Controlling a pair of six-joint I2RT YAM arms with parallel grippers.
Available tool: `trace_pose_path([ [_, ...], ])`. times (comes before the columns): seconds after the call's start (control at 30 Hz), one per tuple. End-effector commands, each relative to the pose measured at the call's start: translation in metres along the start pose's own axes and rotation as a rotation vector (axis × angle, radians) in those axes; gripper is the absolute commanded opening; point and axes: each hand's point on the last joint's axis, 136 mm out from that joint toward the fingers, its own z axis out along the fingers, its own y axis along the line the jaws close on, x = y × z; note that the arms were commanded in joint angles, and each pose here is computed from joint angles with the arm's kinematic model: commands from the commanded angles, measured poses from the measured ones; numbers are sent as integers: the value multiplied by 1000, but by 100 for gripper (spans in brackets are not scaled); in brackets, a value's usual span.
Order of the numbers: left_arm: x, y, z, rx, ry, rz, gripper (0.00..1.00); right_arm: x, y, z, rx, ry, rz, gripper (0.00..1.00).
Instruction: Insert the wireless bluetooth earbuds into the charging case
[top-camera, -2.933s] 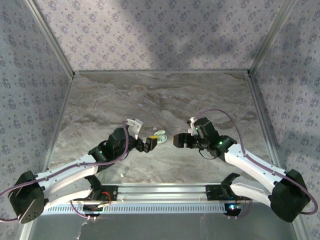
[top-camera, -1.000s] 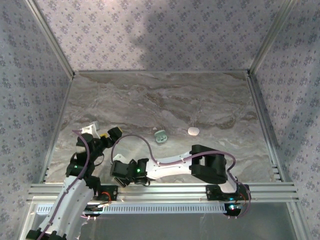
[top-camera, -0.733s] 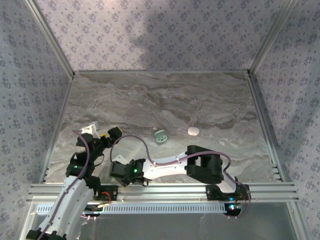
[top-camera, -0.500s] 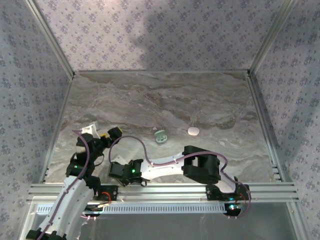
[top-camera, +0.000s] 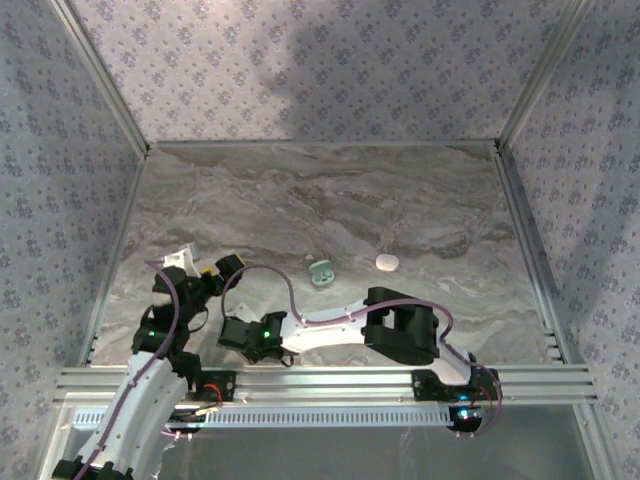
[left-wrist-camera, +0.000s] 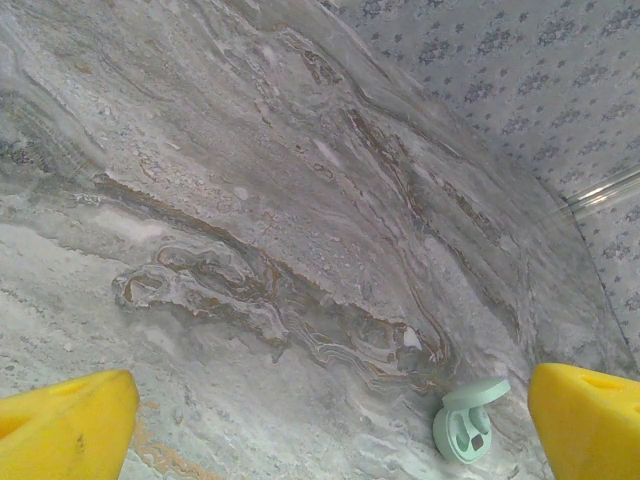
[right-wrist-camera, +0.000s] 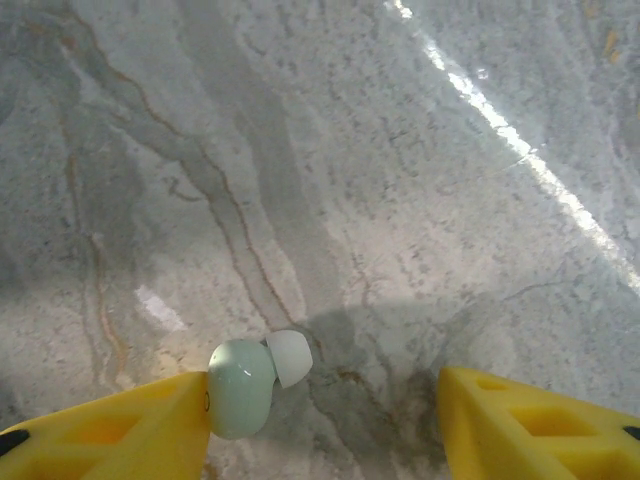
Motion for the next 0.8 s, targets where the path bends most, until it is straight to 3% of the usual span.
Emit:
trace_pose_path([
  [0.0, 2, -3, 1, 27, 3, -9, 100, 6, -36, 1, 103, 28, 20, 62],
  [0.43, 2, -4, 1, 36, 3, -9, 100, -8, -82, 2, 139, 21, 60, 62],
  [0.77, 2, -5, 0, 41, 2, -8, 100, -20, -82, -14, 63, -25, 92, 62],
])
